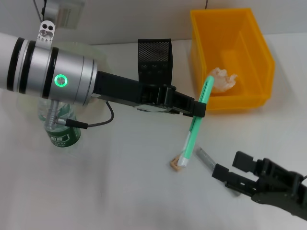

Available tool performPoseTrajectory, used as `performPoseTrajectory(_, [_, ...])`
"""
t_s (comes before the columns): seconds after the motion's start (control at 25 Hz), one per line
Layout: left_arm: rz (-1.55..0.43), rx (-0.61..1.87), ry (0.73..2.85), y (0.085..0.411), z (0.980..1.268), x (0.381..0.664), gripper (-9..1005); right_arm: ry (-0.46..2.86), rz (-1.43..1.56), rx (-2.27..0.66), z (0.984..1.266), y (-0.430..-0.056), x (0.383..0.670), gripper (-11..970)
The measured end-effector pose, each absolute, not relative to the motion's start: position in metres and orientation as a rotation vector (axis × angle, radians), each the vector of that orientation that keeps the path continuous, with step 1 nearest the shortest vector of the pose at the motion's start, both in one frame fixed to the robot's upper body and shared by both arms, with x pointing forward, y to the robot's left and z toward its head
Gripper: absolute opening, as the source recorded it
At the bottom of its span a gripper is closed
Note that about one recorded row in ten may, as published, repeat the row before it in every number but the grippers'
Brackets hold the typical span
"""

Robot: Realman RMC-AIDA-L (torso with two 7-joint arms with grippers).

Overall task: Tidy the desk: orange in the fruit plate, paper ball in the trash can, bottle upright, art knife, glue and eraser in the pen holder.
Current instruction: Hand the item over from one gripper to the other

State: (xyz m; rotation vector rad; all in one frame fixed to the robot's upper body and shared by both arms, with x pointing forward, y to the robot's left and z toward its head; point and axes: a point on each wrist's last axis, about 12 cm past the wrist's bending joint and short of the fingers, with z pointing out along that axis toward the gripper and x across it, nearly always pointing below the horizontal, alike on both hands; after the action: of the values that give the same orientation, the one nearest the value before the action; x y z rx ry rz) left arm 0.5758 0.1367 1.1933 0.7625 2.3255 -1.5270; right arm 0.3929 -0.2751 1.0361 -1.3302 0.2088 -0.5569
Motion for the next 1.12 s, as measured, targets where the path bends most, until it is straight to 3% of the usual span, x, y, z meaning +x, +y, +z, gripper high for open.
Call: performPoseTrajectory(1.12, [-1.582,0.828,2.305,0.127,1.192,0.568,183,0.117,-0.579,-1.332,1.036,-0.253,0.407,776])
